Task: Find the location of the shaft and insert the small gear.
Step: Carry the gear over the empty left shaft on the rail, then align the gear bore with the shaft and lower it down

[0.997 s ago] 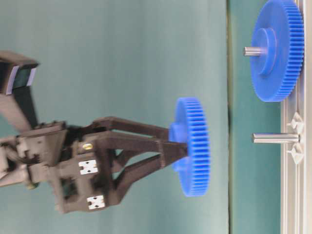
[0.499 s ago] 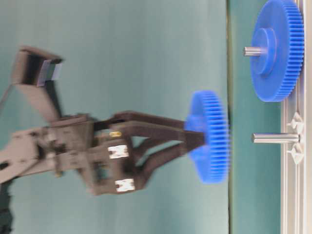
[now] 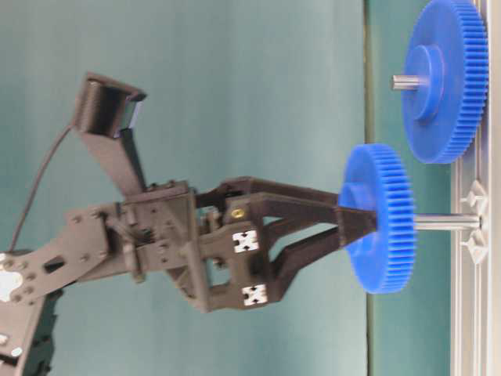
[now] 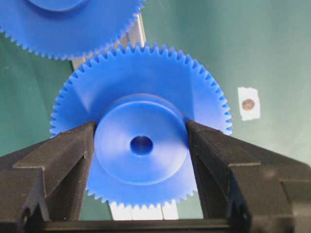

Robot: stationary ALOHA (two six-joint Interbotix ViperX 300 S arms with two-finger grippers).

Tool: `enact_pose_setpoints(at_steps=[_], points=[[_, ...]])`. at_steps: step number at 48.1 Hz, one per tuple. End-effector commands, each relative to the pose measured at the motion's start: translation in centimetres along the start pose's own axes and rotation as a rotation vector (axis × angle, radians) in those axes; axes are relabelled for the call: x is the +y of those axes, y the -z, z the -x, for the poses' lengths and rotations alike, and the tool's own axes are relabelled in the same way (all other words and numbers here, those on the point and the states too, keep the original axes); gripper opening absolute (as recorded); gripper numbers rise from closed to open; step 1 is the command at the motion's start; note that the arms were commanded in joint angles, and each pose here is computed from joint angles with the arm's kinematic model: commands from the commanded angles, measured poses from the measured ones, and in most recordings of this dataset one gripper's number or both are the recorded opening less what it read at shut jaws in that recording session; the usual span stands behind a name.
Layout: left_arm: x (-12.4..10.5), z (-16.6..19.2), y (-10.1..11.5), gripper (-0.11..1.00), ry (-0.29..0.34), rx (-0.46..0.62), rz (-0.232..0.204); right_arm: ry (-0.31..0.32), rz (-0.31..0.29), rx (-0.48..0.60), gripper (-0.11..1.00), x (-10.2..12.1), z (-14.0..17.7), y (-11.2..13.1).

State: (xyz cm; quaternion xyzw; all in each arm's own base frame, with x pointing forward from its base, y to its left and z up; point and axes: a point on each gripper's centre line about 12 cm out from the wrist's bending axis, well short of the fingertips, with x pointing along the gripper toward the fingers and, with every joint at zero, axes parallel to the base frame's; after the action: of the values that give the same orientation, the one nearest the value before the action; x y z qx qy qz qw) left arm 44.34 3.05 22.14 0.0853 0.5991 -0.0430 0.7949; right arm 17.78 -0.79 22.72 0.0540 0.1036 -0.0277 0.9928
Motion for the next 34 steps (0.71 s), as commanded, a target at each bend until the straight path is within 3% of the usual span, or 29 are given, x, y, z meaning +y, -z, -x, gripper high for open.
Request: enact_pose_setpoints(at_steps=[1, 17, 34], points=[[0.3, 0.9, -0.4, 0.64, -0.010, -0.031, 0.004, 0.002, -0.013, -0.011, 0.01, 0.0, -0.1, -0.4], [0.2, -1.0, 0.1, 0.64, -0.001, 0.005, 0.003, 0.002, -0.013, -0.011, 0.01, 0.0, -0.1, -0.4], [1.1, -1.6, 1.9, 0.64, -0.001, 0.036, 0.034, 0.008, -0.017, -0.013, 0.01, -0.1, -0.1, -0.5]])
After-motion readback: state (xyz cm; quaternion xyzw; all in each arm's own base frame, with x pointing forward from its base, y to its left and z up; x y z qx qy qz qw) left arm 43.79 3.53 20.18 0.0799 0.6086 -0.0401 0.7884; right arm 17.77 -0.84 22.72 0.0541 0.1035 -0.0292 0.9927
